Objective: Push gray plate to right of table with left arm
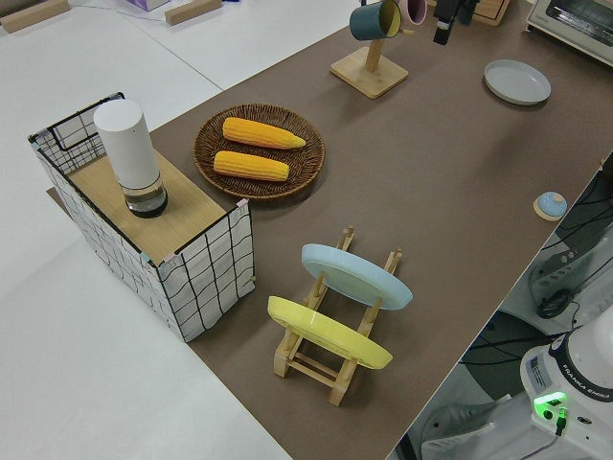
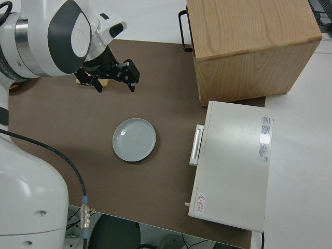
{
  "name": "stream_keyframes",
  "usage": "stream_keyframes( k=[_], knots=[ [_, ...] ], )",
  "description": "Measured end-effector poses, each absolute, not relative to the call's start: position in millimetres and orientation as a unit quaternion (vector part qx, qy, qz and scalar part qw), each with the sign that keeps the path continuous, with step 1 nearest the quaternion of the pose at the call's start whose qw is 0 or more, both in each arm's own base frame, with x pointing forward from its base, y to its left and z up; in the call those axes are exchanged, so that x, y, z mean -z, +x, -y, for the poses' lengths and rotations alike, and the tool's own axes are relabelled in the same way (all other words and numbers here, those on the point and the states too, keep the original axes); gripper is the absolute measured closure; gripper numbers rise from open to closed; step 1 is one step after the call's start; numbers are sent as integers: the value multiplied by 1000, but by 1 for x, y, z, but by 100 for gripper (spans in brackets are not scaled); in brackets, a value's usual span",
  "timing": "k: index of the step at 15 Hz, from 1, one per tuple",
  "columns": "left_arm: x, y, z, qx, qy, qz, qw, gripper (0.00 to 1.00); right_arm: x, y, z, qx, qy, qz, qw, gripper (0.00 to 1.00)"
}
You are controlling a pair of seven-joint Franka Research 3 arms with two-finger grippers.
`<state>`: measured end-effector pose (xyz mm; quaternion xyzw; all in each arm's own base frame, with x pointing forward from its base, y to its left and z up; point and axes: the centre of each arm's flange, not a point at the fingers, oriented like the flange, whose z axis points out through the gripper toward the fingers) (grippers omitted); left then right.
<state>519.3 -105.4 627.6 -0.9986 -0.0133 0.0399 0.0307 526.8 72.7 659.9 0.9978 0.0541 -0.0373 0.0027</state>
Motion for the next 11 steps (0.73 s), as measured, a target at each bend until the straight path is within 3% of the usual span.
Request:
stream_keyframes(
  k=[5, 11],
  knots=[
    [-627, 530, 17, -47, -998, -32, 22, 0, -660, 527, -73, 37, 998, -54, 3, 1],
    [-615, 535, -10, -44, -997, -67, 19, 0, -660, 527, -73, 37, 998, -54, 3, 1]
  ],
)
